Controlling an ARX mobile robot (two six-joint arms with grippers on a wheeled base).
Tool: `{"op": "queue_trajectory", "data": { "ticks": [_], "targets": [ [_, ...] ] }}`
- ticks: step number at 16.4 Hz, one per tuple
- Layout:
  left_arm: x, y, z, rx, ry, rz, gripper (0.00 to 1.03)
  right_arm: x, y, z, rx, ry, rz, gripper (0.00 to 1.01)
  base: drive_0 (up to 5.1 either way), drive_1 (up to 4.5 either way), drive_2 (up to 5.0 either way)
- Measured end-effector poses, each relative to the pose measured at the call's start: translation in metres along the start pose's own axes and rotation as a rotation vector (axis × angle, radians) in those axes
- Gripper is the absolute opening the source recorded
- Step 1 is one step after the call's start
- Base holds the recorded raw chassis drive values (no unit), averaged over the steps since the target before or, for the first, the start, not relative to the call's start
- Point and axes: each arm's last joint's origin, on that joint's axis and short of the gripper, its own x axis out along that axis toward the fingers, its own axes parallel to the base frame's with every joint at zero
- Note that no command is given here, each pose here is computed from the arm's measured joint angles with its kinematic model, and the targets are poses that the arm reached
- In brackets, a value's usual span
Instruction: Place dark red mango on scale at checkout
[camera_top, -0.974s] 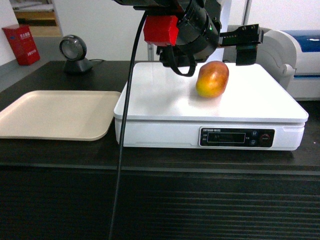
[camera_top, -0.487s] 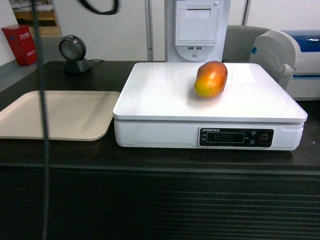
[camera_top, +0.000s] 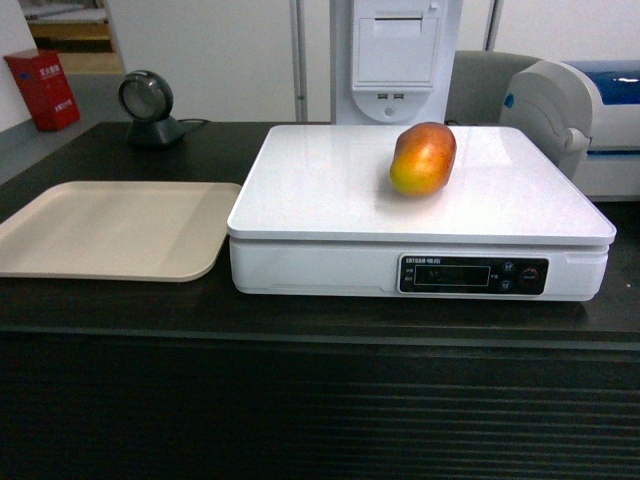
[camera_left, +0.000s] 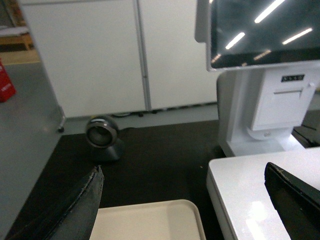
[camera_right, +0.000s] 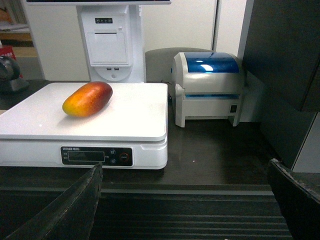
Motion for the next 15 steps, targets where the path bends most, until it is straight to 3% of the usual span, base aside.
{"op": "queue_trajectory", "data": {
  "ticks": [2, 4, 7, 9, 10, 13, 14, 15],
  "targets": [
    [-0.026, 0.018, -0.002, -0.021, -0.025, 0.065, 0.98, 0.0, 0.0, 0.0, 0.0, 0.0, 0.0, 0.98, 0.0, 0.0, 0.0],
    [-0.051, 0.035, -0.015, -0.033, -0.006, 0.15, 0.98, 0.0, 0.0, 0.0, 0.0, 0.0, 0.0, 0.98, 0.0, 0.0, 0.0],
    [-0.083, 0.044, -0.019, -0.03, -0.022, 0.234, 0.98, 0.0, 0.0, 0.0, 0.0, 0.0, 0.0, 0.98, 0.0, 0.0, 0.0],
    [-0.112, 0.042, -0.024, -0.024, -0.048, 0.128, 0.8, 0.0, 0.0, 0.0, 0.0, 0.0, 0.0, 0.98, 0.0, 0.0, 0.0],
    [-0.126, 0.039, -0.035, -0.024, -0.045, 0.11, 0.71, 0.0, 0.0, 0.0, 0.0, 0.0, 0.0, 0.98, 0.0, 0.0, 0.0],
    [-0.158, 0.024, -0.076, -0.029, -0.022, 0.096, 0.37, 0.0, 0.0, 0.0, 0.0, 0.0, 0.0, 0.98, 0.0, 0.0, 0.0],
    [-0.178, 0.011, -0.104, -0.029, -0.018, 0.095, 0.02, 0.0, 0.0, 0.0, 0.0, 0.0, 0.0, 0.98, 0.0, 0.0, 0.0],
    [-0.183, 0.008, -0.111, -0.032, -0.017, 0.1, 0.02, 0.0, 0.0, 0.0, 0.0, 0.0, 0.0, 0.98, 0.0, 0.0, 0.0]
  ]
}}
